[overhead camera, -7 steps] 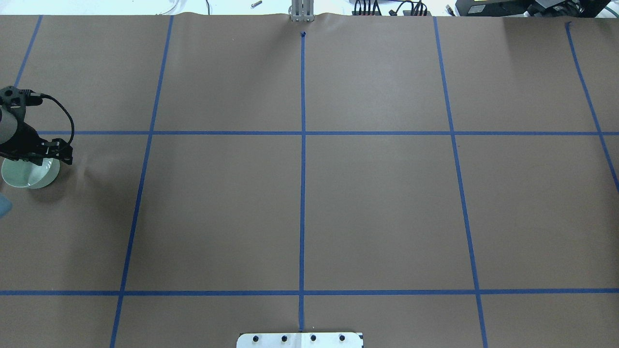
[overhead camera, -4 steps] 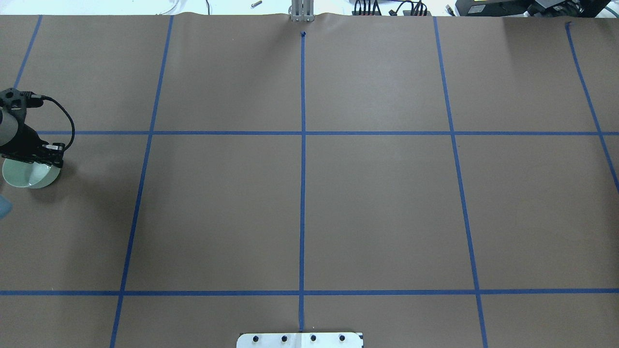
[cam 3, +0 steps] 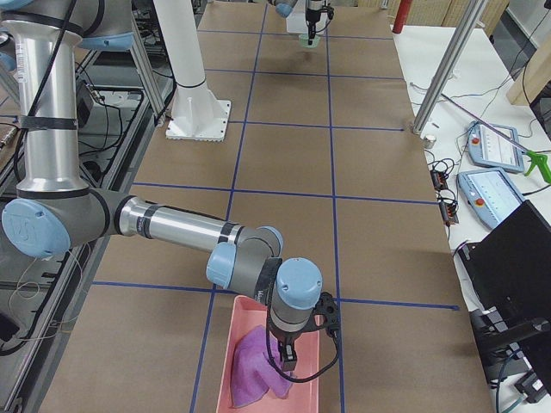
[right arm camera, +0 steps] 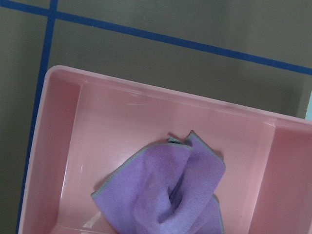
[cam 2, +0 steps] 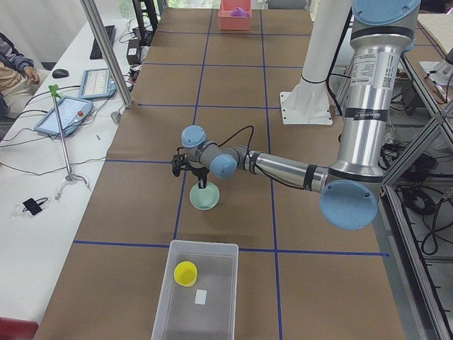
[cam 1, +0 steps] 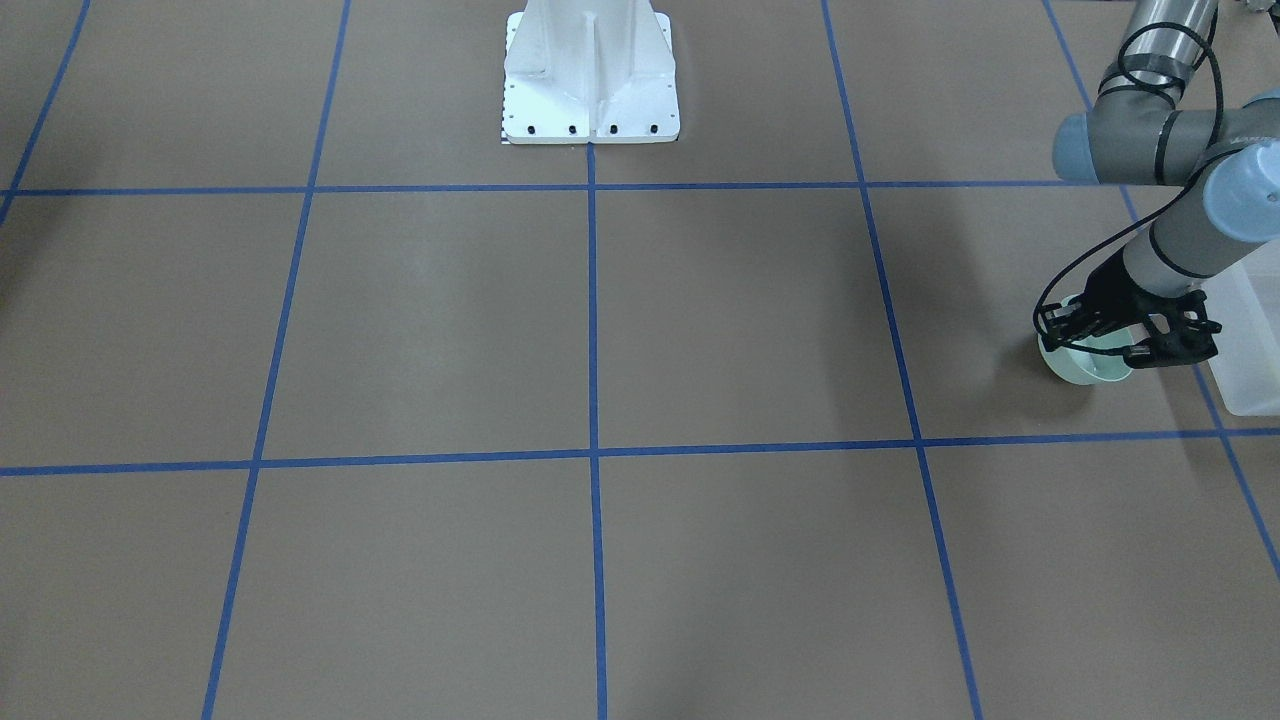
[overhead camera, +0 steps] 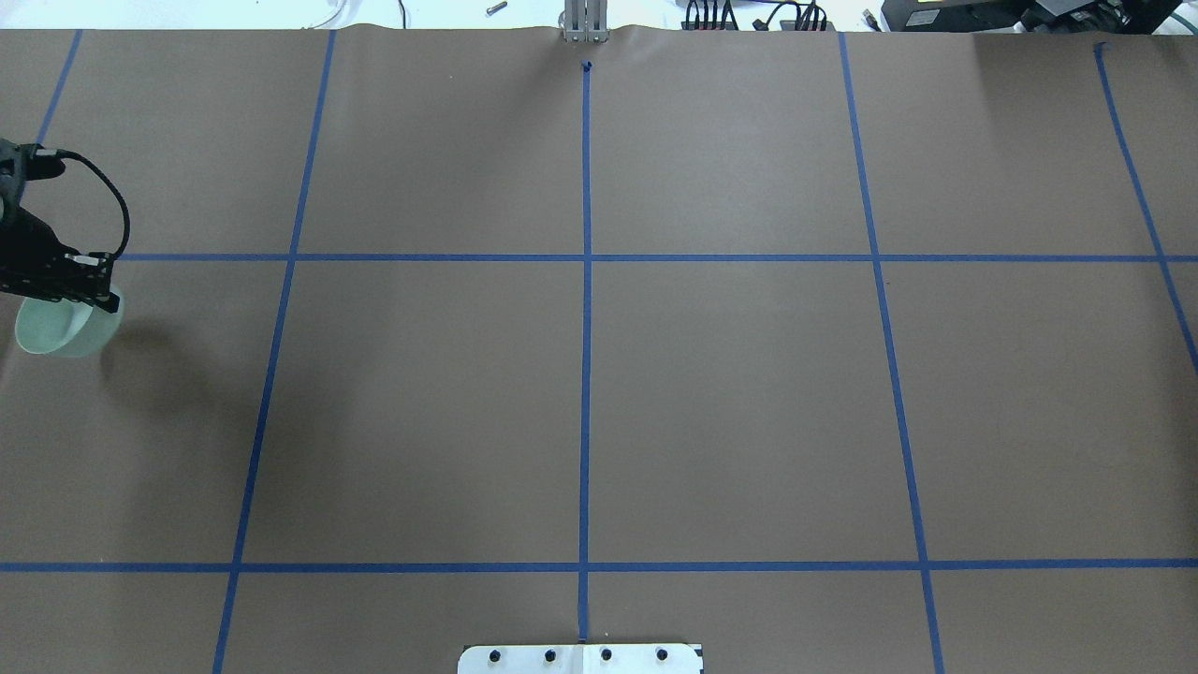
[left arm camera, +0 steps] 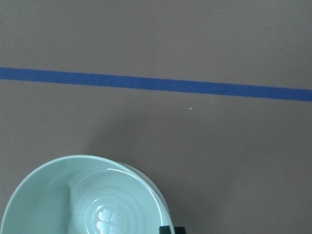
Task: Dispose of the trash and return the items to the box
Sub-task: 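Lift the green bowl with the left gripper and place it in the clear bin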
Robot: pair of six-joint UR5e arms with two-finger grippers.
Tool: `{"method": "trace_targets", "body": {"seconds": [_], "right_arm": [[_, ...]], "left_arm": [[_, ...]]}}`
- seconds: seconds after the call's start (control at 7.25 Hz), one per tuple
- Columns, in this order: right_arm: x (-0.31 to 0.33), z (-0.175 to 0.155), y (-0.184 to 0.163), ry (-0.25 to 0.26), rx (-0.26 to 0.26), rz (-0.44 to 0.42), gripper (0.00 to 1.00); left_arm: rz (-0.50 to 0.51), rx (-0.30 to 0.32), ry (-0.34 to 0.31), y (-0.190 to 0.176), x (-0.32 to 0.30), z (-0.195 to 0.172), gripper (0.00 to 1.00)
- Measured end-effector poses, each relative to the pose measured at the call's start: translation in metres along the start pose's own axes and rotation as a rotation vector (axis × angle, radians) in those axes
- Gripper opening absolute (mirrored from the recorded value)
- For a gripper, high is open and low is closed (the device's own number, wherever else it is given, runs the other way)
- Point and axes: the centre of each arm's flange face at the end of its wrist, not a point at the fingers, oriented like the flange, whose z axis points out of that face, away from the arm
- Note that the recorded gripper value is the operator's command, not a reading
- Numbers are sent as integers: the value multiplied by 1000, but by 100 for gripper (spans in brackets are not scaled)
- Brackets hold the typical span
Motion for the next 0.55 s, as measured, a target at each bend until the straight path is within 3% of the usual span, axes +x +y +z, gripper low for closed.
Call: {"method": "trace_targets", "body": {"seconds": [0.28,0.55], "right_arm": [[0,0,-1,-2,2,7,100],[-11,2,-9,-46,22,39,100]], "left_arm": [[69,9,-22,-11,-24,-48,0],[169,38,-61,-30,-91,-82,0]]}}
